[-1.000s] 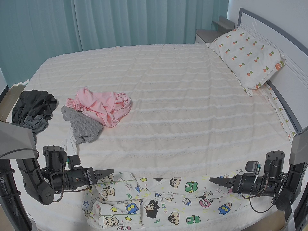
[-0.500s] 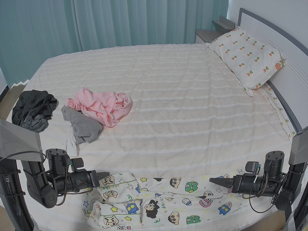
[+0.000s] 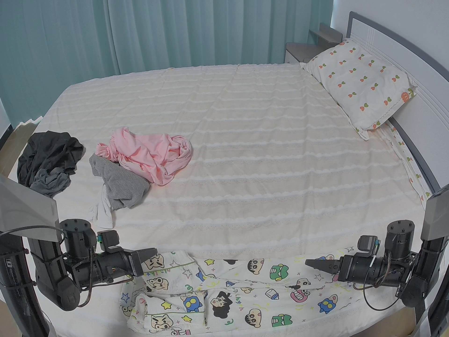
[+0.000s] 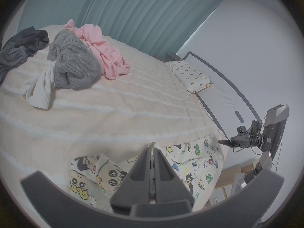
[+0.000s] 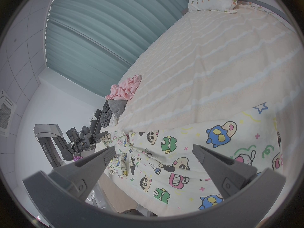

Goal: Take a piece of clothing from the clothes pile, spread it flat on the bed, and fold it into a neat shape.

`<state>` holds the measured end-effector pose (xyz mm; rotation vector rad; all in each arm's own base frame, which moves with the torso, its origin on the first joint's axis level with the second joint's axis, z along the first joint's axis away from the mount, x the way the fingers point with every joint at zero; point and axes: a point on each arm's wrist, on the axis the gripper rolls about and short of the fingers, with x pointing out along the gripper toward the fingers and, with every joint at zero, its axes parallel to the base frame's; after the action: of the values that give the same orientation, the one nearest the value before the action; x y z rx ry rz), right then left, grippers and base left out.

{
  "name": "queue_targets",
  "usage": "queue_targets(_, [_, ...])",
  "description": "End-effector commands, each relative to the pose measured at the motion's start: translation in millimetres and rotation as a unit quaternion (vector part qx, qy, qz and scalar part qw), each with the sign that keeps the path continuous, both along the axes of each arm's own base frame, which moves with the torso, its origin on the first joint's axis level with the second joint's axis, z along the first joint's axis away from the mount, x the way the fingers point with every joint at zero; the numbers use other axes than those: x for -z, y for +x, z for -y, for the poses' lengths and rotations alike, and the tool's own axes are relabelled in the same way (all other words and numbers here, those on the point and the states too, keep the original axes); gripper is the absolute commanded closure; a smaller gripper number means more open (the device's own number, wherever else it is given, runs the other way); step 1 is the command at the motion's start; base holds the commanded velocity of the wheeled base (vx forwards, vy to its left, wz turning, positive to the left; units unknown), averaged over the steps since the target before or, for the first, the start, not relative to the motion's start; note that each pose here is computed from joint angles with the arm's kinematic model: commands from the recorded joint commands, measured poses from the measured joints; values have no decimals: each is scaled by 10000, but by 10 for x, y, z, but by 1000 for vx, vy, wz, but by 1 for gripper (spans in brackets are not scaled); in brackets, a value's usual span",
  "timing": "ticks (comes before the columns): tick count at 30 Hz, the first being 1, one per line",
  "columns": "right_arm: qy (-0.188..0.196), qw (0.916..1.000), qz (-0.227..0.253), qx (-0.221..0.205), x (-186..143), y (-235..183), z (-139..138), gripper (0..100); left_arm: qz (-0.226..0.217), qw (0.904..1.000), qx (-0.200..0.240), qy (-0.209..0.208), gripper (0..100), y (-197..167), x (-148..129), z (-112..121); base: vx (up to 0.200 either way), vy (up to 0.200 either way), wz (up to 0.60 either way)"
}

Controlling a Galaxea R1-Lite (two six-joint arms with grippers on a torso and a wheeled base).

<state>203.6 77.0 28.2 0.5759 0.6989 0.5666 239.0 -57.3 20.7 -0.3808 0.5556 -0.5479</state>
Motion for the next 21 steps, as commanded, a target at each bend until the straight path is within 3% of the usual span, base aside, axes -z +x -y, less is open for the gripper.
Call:
queue_targets(1, [-7,10000,-27,-6,0,-36,10,0,318,9992,212,-97,100,-64,-157,91,0,0,0])
queue_targets(14, [-11,10000,-7,-11,-6,-38,8,0,980,9941,389,-255,100,-145,-476,168,0,0,0])
queue_targets(21, [-14,10000,-5,-12,-8,-40,5,0,1023,9940,280,-261,100,-94,-481,128,0,0,0])
